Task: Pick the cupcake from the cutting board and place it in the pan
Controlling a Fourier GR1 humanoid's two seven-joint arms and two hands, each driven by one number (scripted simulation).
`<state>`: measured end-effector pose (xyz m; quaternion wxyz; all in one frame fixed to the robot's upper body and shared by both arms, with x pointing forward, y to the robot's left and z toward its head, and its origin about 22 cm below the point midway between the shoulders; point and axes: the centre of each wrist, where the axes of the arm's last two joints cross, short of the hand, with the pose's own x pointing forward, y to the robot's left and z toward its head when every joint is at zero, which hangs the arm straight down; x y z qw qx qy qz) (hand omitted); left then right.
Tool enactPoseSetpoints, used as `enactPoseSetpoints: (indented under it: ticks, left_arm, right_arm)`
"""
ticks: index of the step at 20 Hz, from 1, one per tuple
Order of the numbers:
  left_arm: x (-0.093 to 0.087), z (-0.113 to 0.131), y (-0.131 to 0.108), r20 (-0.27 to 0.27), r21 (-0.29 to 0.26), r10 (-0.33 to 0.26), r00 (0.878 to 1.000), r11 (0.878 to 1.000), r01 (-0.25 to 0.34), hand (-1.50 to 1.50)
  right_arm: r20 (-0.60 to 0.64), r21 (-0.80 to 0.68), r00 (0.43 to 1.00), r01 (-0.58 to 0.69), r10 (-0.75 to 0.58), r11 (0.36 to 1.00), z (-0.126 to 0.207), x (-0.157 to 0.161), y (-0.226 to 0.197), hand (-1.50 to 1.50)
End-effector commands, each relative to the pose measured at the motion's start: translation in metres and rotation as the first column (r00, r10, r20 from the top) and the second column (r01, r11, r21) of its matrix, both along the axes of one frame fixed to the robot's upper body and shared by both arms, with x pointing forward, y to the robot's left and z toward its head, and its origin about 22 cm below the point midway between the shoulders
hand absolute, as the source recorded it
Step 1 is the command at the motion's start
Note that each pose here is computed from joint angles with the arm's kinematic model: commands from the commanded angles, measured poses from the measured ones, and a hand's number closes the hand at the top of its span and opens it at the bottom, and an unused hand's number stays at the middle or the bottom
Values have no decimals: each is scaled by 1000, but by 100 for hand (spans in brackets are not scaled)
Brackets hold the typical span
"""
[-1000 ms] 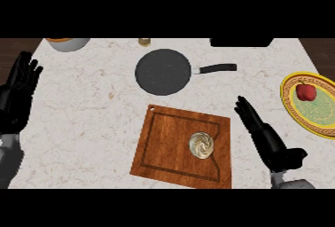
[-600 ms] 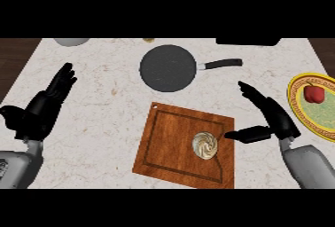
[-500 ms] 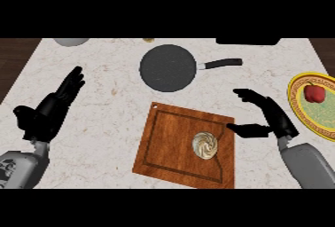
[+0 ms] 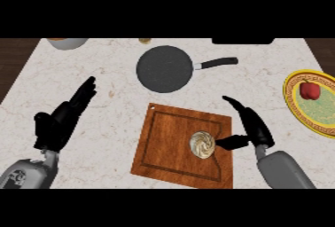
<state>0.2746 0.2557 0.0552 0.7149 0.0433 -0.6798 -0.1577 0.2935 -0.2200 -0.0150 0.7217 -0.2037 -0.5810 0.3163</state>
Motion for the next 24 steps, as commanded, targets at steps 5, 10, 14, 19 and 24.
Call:
enactPoseSetpoints:
  ticks: [5,10,14,19,24]
  left_arm:
    - [-8,-14,-11,-17,8,13,1000,1000,-13,0]
    - [-3,-14,-9,-27,16,-12,1000,1000,13,0]
    - [0,-3,-2,-9,-7,-4,1000,1000,4,0]
    - [1,6,-23,-16,-22,-1,1000,1000,0,0]
    - [12,5,-6,-10,-12,1,1000,1000,-1,0]
  right_arm:
    - [-224,-350,970,-166,90,922,62,31,7,-150]
    - [-490,-424,859,-383,148,821,79,49,53,-150]
    - [-626,-421,767,-484,141,767,97,58,94,-150]
    - [-695,-396,710,-510,114,763,94,69,128,-150]
    - [-675,-448,732,-507,93,737,86,40,163,-150]
